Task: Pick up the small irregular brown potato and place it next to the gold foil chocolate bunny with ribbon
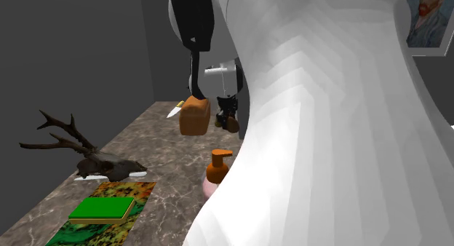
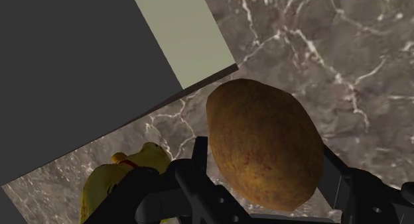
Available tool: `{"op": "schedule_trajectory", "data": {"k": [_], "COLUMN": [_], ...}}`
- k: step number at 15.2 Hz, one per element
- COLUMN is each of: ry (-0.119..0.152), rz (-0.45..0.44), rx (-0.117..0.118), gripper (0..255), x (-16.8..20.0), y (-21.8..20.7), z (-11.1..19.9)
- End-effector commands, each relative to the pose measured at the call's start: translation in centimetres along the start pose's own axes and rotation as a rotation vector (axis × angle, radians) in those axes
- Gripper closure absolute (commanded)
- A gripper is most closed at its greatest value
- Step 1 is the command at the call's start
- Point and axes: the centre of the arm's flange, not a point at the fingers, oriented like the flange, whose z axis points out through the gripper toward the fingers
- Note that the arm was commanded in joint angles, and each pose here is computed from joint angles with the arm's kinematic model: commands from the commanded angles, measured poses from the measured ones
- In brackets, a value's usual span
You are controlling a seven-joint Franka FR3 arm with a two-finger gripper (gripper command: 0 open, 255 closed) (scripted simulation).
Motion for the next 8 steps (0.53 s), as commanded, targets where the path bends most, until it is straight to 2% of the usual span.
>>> {"op": "schedule_trajectory", "data": {"k": [1, 8], "ry": [0.000, 0.000], "rz": [0.000, 0.000], "rx": [0.000, 0.000], "gripper": [255, 255], "x": [-0.1, -0.4], "y": [-0.3, -1.3], "z": [1.0, 4.1]}}
